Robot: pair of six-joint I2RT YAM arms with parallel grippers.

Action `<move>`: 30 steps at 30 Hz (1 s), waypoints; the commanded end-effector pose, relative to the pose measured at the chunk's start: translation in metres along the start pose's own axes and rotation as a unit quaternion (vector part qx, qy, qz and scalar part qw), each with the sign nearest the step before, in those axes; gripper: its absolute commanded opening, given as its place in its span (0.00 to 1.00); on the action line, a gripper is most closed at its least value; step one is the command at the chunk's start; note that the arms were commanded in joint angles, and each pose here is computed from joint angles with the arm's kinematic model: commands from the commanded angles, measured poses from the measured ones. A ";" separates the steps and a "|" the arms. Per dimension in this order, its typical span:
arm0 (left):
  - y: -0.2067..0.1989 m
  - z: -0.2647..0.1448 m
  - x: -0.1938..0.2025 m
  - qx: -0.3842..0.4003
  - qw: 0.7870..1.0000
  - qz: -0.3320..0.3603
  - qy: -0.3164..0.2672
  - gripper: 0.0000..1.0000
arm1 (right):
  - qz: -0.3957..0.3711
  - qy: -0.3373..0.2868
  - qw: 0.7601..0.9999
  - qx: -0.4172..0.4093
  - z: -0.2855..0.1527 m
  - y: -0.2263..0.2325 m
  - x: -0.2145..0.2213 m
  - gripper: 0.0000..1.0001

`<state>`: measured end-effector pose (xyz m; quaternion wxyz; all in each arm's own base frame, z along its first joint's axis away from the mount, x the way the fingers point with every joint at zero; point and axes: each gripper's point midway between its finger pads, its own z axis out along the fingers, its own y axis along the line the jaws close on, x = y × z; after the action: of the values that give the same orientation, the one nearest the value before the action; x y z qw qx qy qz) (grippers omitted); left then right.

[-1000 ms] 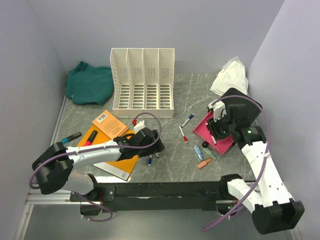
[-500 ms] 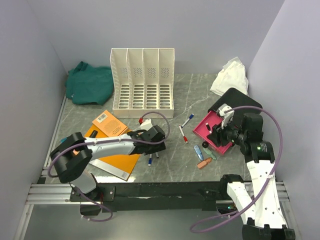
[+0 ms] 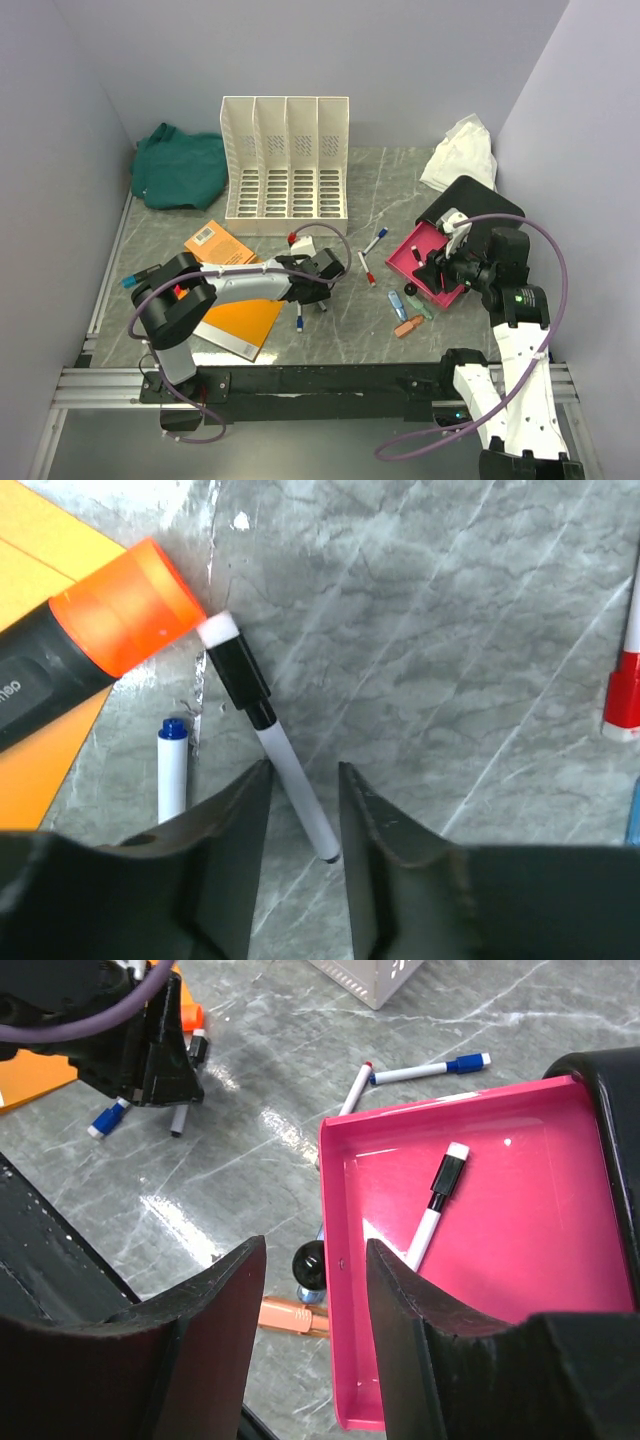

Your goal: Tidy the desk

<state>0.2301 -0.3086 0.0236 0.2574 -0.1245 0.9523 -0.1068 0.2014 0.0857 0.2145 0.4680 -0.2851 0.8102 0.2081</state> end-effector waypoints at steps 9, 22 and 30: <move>0.022 -0.005 0.011 -0.024 0.995 0.092 0.010 0.15 | -0.017 -0.017 1.000 0.006 -0.008 0.000 -0.015 0.53; -0.081 -0.119 -0.021 0.278 0.956 0.095 -0.014 0.04 | -0.005 -0.029 0.995 0.098 -0.027 -0.024 -0.039 0.60; -0.171 -0.190 -0.026 0.445 0.891 0.085 0.011 0.02 | 0.058 -0.074 0.963 0.251 -0.065 -0.067 -0.074 0.73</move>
<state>0.1926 -0.3834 0.1716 0.2835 0.0477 0.8804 -0.3772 0.2214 0.0403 0.2636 0.5163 -0.1748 0.8333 0.0921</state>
